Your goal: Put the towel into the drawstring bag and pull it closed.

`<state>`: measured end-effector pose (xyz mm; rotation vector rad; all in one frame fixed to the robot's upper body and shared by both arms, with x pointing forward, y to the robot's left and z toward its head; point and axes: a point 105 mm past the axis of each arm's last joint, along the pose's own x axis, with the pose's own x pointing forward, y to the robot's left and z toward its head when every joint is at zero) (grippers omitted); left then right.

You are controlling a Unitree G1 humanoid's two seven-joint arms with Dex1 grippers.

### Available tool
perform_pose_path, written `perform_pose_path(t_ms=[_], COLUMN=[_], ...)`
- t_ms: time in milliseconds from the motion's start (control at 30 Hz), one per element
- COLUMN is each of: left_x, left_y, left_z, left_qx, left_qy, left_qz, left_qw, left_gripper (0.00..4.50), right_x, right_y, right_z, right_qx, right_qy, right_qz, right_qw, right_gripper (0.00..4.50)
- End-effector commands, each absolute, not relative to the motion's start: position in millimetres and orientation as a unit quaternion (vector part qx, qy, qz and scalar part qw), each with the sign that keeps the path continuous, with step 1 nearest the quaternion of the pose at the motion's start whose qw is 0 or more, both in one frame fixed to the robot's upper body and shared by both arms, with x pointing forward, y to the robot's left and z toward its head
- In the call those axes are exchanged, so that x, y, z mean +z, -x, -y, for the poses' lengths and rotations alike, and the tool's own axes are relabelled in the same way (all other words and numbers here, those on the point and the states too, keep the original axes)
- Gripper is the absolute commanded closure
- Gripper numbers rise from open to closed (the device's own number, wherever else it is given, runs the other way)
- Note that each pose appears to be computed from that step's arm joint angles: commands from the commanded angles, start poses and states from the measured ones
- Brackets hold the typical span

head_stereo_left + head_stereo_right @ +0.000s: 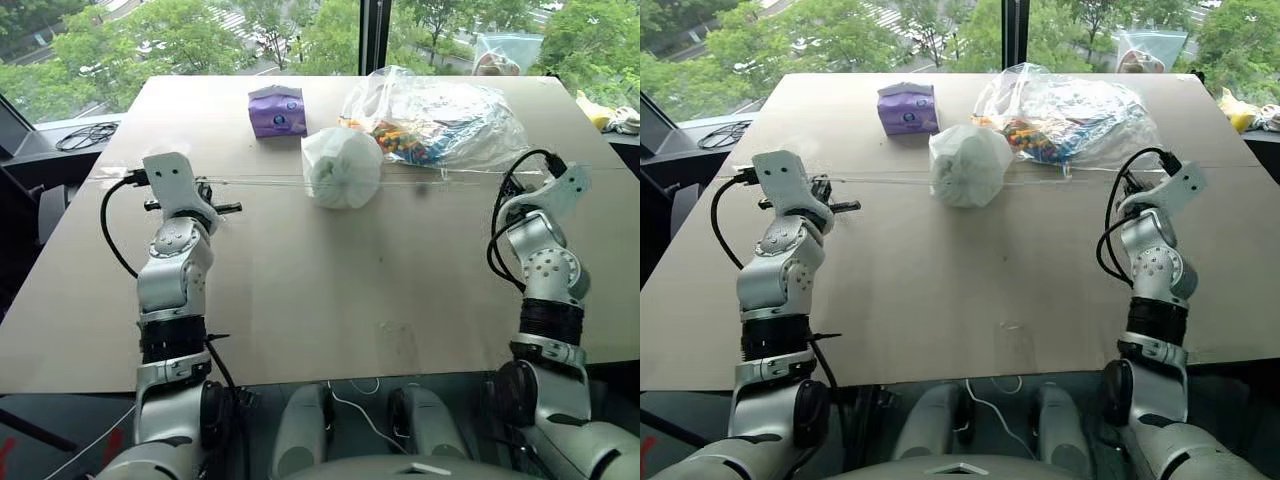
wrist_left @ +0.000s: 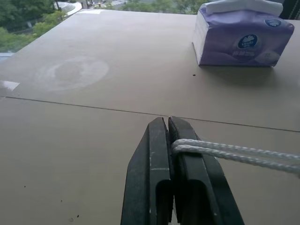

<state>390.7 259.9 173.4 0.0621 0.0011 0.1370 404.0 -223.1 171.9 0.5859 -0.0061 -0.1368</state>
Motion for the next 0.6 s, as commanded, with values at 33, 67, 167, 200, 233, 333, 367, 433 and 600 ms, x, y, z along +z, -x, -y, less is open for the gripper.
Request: perform_pose_path(t_ms=[33, 67, 167, 200, 233, 333, 367, 433, 600], left_x=[183.9, 184.5, 182.3, 180.6, 177.1, 163.7, 155.6, 137.7, 116.1], left_y=[-384.1, -381.3, -368.1, -360.7, -351.0, -324.3, -314.7, -296.4, -275.3], left_z=[-215.4, -212.0, -213.6, -214.3, -215.4, -225.8, -230.5, -237.7, -238.2], left_qx=[-0.073, -0.094, -0.157, -0.185, -0.217, -0.267, -0.277, -0.292, -0.298], left_qy=[-0.04, -0.038, -0.043, -0.049, -0.053, -0.066, -0.068, -0.077, -0.081], left_qz=[0.013, 0.013, -0.003, -0.012, -0.027, -0.074, -0.099, -0.148, -0.183], left_qw=[0.996, 0.995, 0.987, 0.981, 0.974, 0.959, 0.953, 0.942, 0.933], left_gripper=[3.92, 3.64, 2.46, 1.94, 1.69, 1.69, 1.69, 1.69, 1.69], right_x=[197.9, 193.6, 156.4, 140.9, 126.4, 118.2, 122.6, 128.5, 127.0], right_y=[-393.8, -388.4, -352.7, -340.0, -328.7, -314.2, -313.7, -313.9, -310.7], right_z=[177.2, 166.9, 144.8, 146.4, 152.3, 168.4, 172.0, 177.4, 183.4], right_qx=[0.106, 0.156, 0.317, 0.353, 0.379, 0.407, 0.408, 0.409, 0.423], right_qy=[-0.166, -0.141, 0.0, 0.054, 0.098, 0.112, 0.098, 0.08, 0.076], right_qz=[0.032, 0.017, -0.064, -0.094, -0.124, -0.154, -0.148, -0.136, -0.122], right_qw=[0.98, 0.977, 0.946, 0.929, 0.912, 0.893, 0.896, 0.899, 0.895], right_gripper=[3.85, 3.57, 2.36, 1.86, 1.86, 1.86, 1.86, 1.86, 1.86])
